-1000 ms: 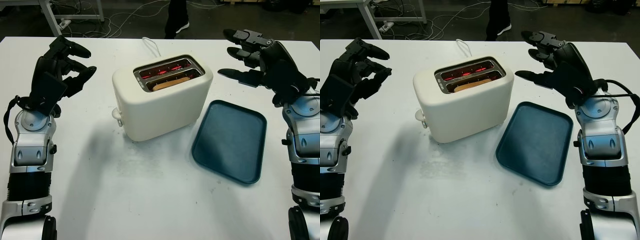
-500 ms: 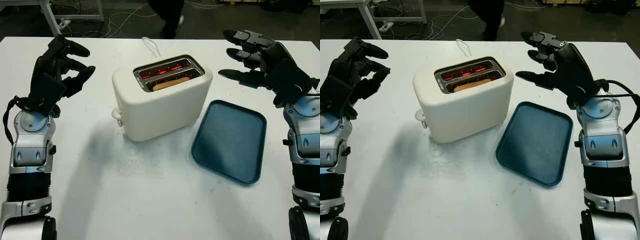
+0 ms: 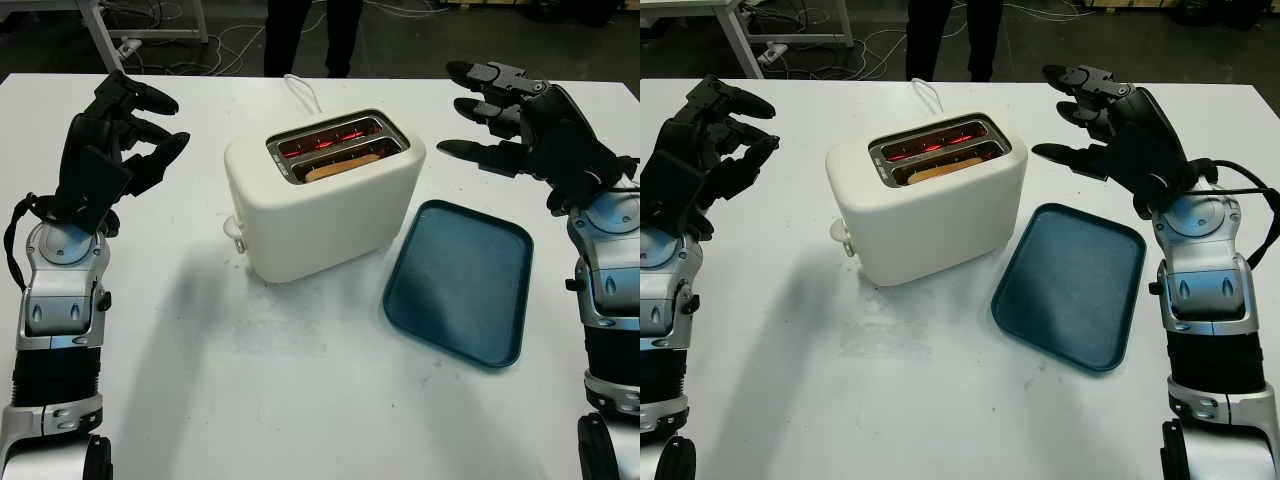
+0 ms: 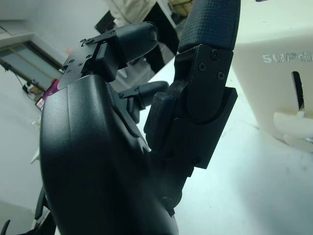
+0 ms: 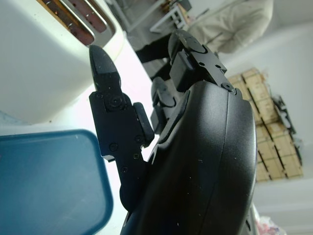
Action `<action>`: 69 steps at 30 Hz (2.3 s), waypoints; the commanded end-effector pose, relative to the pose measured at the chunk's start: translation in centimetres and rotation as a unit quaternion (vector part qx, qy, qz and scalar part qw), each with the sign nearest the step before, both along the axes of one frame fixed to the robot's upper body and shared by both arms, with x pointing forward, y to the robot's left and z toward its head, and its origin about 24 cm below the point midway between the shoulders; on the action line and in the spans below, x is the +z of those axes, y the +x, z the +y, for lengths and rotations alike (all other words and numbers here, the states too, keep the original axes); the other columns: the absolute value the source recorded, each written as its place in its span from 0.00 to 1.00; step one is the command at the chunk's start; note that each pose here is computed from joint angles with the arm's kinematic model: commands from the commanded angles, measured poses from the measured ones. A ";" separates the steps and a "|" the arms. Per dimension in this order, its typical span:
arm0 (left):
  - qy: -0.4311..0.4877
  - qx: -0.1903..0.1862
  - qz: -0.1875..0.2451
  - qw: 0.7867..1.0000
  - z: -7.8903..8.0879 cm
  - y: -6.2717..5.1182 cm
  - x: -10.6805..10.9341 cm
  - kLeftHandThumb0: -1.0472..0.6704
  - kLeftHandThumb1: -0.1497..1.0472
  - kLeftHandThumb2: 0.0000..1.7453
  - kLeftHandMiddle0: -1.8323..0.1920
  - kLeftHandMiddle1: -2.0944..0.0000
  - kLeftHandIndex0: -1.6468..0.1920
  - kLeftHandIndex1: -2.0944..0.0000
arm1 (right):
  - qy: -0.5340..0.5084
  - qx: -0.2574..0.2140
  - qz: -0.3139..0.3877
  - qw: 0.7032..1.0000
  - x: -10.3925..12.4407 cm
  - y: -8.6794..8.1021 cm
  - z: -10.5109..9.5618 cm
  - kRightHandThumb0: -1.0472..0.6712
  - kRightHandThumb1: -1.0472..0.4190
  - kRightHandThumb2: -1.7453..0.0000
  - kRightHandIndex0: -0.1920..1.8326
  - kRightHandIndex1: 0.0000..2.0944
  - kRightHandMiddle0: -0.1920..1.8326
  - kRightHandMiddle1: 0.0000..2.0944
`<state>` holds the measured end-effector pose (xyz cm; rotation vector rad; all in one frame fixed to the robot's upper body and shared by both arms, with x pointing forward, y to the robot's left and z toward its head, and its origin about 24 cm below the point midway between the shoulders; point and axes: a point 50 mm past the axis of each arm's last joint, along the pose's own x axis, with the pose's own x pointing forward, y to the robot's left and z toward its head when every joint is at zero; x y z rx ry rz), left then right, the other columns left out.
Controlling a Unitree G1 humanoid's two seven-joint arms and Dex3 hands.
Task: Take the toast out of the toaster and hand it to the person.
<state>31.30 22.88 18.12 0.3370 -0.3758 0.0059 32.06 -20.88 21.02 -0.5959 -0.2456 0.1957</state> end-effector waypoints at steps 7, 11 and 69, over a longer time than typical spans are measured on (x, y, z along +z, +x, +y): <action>0.006 0.013 0.004 1.000 0.3 -0.2 -0.2 0.00 0.89 0.16 0.80 0.23 0.78 0.27 | -0.011 0.000 -0.001 1.000 0.0 0.0 -0.3 0.34 0.12 1.00 0.34 0.01 0.32 0.01; 0.003 0.010 0.005 1.000 0.4 -0.2 -0.2 0.00 0.89 0.16 0.80 0.23 0.78 0.27 | -0.012 -0.001 -0.002 1.000 0.1 0.0 -0.2 0.35 0.12 1.00 0.35 0.01 0.32 0.01; -0.009 0.005 0.006 1.000 0.2 -0.1 -0.3 0.00 0.89 0.13 0.79 0.25 0.77 0.29 | 0.013 0.030 -0.027 0.999 1.6 0.3 0.1 0.41 0.17 1.00 0.39 0.03 0.36 0.02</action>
